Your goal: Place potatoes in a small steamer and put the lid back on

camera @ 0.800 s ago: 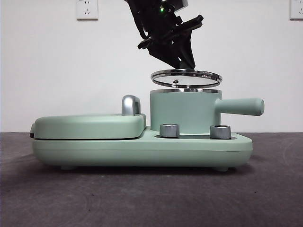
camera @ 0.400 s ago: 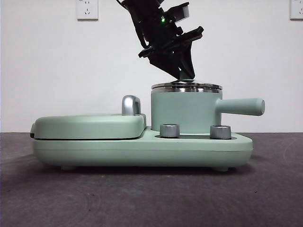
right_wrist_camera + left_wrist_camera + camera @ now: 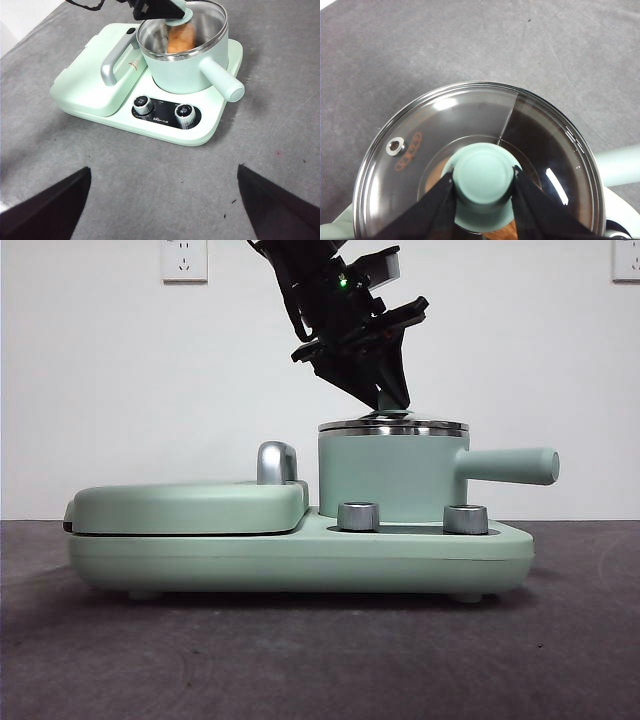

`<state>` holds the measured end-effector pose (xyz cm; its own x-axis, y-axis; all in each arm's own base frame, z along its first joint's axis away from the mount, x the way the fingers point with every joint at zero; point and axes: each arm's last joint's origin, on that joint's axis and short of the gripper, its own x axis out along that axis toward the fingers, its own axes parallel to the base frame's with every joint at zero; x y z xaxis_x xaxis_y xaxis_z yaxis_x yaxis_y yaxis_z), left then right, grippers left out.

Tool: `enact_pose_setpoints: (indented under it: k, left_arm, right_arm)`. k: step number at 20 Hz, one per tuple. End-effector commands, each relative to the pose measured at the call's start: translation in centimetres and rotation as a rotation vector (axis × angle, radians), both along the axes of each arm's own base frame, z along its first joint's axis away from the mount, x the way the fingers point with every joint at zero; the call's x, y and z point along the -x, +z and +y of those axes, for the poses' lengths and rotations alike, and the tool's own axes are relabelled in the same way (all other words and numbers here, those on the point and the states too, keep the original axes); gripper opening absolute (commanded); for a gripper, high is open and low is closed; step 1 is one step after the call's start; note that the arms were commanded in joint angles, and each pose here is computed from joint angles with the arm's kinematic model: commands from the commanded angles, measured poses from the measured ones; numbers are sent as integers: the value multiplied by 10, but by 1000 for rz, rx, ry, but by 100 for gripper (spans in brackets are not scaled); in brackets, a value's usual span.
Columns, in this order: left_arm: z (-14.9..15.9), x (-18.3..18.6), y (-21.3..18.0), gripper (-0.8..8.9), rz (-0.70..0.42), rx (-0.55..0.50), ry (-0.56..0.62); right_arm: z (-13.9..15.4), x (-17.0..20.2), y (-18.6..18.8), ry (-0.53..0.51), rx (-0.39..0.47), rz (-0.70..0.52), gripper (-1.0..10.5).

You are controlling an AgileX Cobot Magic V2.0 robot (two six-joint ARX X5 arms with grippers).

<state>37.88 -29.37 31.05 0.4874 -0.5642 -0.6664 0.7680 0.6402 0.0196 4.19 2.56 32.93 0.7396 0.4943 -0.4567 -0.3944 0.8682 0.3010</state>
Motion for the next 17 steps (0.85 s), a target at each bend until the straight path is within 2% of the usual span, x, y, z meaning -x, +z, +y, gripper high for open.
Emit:
enact_pose_setpoints:
  k: [1, 3, 8, 11, 17]
  left_arm:
    - [-8, -3, -12, 30, 27, -19, -11]
    - [-8, -3, -12, 84, 30, -17, -8]
    - [-8, -3, -4, 463, 39, 34, 34]
    - [1, 4, 22, 482, -1, 74, 42]
    - [50, 51, 100, 481, -43, 110, 70]
  right_arm:
    - [0, 0, 2, -5, -21, 4, 464]
    - [0, 0, 2, -6, -23, 5, 464]
    - [0, 0, 2, -15, -22, 4, 464]
    - [0, 0, 2, -13, -22, 5, 464]
    - [0, 0, 2, -6, -25, 6, 464]
